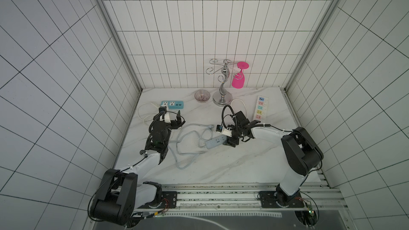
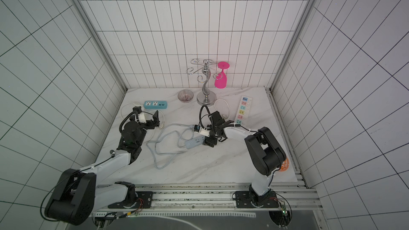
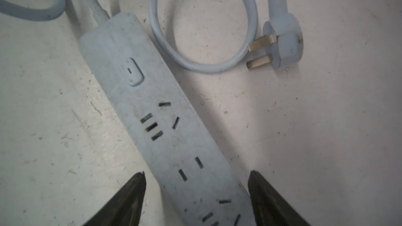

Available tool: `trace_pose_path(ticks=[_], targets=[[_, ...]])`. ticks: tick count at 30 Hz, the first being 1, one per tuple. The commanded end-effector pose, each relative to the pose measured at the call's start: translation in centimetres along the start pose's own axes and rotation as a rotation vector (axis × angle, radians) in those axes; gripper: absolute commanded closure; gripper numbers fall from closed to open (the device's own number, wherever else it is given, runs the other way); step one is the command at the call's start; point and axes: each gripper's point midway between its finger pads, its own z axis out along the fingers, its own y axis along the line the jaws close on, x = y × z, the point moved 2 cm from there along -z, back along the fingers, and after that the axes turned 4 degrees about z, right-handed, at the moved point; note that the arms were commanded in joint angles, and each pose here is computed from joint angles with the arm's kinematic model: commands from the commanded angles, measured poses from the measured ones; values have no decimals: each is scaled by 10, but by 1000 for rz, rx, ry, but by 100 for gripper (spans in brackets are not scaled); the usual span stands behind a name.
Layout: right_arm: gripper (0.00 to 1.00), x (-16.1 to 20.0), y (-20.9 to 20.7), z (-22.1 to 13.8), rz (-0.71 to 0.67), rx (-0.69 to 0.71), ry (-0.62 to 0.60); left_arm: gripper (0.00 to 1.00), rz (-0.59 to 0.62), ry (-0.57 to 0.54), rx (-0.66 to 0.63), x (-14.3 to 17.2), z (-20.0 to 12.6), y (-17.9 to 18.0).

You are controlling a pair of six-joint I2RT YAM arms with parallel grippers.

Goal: Wrap the cord around the power strip
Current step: Adjust the power strip at the center of the board.

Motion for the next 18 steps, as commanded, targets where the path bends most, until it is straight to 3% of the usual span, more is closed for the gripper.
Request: trace_pose_path(ticks=[1, 7, 13, 18], targets=[[25, 25, 47, 11, 76, -150, 76, 2, 2, 14, 29, 3, -6, -8], [25, 36, 56, 15, 130, -178, 129, 2, 27, 18, 39, 0, -12, -14], [24, 73, 43, 18, 127, -72, 297, 2, 29, 19, 43, -1, -11, -15], [24, 78, 28, 13, 137, -30, 297, 2, 31, 22, 47, 0, -9, -17]])
